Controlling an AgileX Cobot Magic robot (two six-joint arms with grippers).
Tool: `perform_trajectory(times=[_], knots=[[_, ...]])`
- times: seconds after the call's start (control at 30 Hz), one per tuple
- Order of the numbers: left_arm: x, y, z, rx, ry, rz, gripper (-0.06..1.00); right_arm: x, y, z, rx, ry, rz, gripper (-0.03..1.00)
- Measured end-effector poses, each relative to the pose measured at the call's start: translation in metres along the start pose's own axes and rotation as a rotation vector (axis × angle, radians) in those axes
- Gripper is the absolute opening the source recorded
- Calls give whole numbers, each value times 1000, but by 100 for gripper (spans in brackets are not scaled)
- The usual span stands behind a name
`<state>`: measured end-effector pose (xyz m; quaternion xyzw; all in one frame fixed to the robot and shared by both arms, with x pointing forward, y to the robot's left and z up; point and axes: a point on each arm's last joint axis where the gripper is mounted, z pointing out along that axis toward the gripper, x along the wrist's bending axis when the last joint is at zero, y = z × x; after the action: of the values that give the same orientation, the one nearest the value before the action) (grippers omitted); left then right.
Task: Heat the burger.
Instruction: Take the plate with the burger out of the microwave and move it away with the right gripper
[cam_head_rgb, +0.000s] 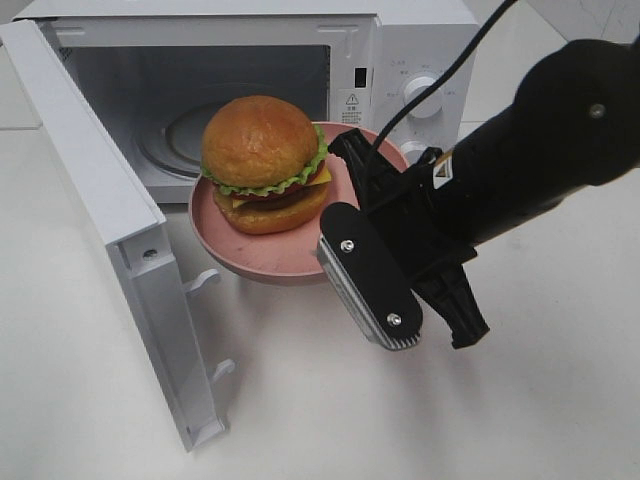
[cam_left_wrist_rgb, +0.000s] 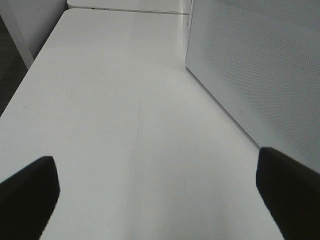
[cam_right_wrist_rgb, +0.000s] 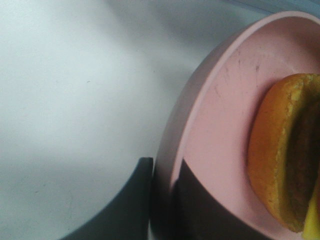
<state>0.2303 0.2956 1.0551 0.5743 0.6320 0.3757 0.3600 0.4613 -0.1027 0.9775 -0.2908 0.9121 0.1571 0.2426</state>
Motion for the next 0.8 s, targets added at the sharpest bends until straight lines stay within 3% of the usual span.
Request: perform_trajectory(times=[0.8], knots=[[0,0,0,0,0,0,99,73,-2,-52,-2,-38,87,8]])
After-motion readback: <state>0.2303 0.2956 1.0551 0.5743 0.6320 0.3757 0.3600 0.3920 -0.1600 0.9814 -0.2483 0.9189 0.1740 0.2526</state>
